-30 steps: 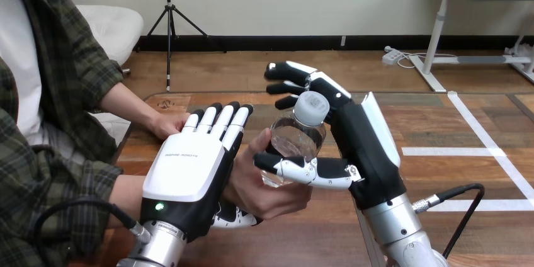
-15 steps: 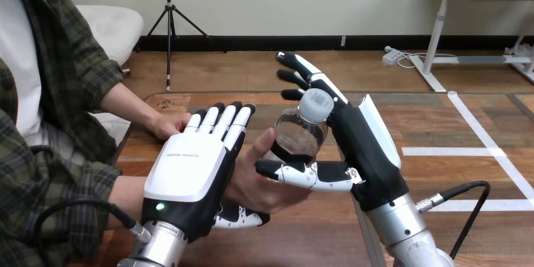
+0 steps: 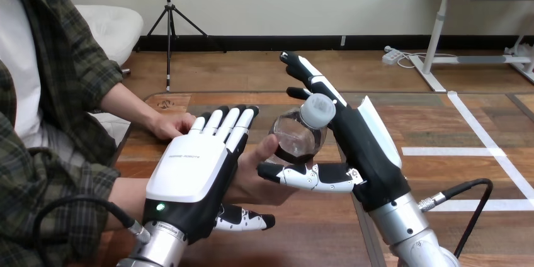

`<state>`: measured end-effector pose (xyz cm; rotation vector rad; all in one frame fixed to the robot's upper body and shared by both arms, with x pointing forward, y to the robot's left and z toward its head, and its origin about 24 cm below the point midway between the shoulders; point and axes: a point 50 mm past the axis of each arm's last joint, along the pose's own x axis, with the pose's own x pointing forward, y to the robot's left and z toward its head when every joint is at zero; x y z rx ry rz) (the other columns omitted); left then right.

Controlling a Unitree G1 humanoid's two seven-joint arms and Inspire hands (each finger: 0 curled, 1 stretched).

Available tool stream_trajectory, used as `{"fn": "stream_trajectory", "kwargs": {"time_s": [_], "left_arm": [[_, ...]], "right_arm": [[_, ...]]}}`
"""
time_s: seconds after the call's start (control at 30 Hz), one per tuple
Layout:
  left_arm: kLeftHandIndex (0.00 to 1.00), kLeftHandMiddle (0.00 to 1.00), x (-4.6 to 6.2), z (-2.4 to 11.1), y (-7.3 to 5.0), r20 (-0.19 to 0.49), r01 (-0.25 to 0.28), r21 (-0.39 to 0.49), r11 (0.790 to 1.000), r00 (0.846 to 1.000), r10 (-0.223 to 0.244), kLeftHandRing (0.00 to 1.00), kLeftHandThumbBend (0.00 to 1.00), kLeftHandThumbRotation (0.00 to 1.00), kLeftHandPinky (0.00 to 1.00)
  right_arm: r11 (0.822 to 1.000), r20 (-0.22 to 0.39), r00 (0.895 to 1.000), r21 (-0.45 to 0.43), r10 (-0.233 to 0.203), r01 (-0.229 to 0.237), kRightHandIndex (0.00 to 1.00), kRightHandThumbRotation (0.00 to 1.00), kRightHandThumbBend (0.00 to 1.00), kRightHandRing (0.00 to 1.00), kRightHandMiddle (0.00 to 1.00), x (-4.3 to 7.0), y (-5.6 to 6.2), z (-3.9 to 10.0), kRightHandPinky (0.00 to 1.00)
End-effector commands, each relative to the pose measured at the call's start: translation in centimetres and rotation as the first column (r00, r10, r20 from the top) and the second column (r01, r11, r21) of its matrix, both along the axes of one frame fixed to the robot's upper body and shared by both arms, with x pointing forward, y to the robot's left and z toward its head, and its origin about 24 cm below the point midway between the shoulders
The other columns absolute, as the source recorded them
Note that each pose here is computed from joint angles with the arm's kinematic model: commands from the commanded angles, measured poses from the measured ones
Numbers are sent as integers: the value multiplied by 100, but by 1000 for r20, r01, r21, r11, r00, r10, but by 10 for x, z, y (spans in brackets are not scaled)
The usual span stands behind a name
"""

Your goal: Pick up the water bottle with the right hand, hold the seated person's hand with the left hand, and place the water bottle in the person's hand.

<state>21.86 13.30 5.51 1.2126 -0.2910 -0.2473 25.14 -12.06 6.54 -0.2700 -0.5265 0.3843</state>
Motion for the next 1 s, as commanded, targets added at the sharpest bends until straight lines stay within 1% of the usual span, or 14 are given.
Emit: {"fn": "stream_trajectory", "kwargs": {"time_s": [0.0,0.33,0.53,0.63,0.77,0.97], "left_arm": [[100,100,5,12,-3,55,52,-17,998,997,-51,100,100,30,100],[100,100,4,12,-2,49,94,-58,994,995,-91,100,100,31,100],[100,100,3,13,-2,29,126,-109,986,992,-124,100,100,32,100],[100,100,3,14,-1,24,145,-139,980,989,-143,100,100,32,100],[100,100,2,15,-1,25,173,-204,964,985,-171,100,100,32,100],[100,100,0,15,-1,31,200,-269,942,980,-199,100,100,31,100]], "right_arm": [[1000,99,995,20,17,-19,94,12,77,98,99,5,4,24,91],[1000,102,995,31,0,-3,94,14,76,98,98,4,1,25,93],[998,95,995,67,-12,6,94,14,75,97,98,4,0,26,93],[996,96,995,88,-16,8,93,14,75,97,97,3,-1,26,93],[993,91,995,114,-30,19,93,13,74,96,97,3,-3,26,93],[988,83,995,150,-51,38,93,13,73,96,97,2,-6,25,93]]}}
